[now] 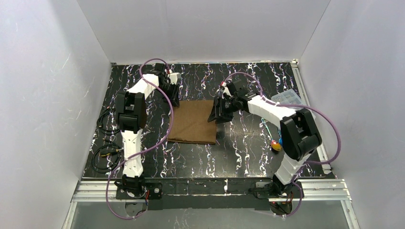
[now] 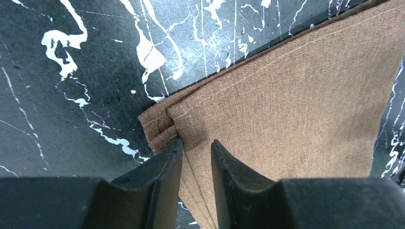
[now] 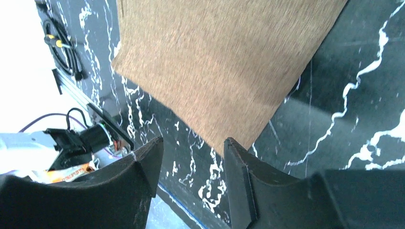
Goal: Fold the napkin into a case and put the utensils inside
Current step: Smooth out the square-folded napkin at the center of the board, then pick up the top corner of the square folded napkin from the center of the board, then fold the top corner of the square-folded napkin at the center of the board.
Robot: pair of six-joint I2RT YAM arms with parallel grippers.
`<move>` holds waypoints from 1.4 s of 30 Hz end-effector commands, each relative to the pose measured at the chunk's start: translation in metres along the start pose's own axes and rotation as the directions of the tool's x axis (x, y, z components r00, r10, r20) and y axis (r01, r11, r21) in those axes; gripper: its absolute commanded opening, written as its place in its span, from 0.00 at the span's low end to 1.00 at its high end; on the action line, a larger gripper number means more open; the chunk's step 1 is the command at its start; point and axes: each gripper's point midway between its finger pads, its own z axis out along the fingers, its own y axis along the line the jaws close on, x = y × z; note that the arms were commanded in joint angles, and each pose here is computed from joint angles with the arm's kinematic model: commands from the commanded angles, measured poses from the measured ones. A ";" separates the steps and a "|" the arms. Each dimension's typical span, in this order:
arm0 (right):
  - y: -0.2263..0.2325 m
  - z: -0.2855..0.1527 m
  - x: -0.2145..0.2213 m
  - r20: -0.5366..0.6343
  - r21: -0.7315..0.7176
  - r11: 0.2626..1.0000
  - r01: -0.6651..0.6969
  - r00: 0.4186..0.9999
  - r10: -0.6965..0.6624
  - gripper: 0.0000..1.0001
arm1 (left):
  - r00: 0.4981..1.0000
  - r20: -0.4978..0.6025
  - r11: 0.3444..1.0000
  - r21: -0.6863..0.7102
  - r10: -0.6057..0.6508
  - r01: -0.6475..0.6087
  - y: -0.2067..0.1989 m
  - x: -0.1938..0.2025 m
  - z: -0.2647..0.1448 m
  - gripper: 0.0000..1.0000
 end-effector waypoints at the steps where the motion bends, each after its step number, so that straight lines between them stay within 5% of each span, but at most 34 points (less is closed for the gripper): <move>1: 0.003 0.026 -0.022 0.029 -0.067 0.997 -0.035 0.999 0.037 0.57 | 1.000 0.017 1.000 -0.019 -0.001 0.001 0.001 -0.007 -0.002 0.24; 16: -0.033 0.077 -0.024 0.009 -0.036 0.996 -0.086 0.996 0.086 0.48 | 0.995 0.098 0.999 0.029 -0.016 0.014 -0.017 -0.018 -0.017 0.00; 34: -0.035 0.082 -0.019 -0.006 -0.056 0.993 -0.105 0.994 0.105 0.51 | 0.964 0.195 0.975 0.095 0.178 -0.199 -0.081 -0.014 -0.082 0.00; 42: -0.009 0.027 -0.048 0.093 -0.188 0.971 -0.148 0.981 0.168 0.61 | 0.944 0.119 0.925 0.196 0.307 -0.325 -0.128 0.035 -0.069 0.00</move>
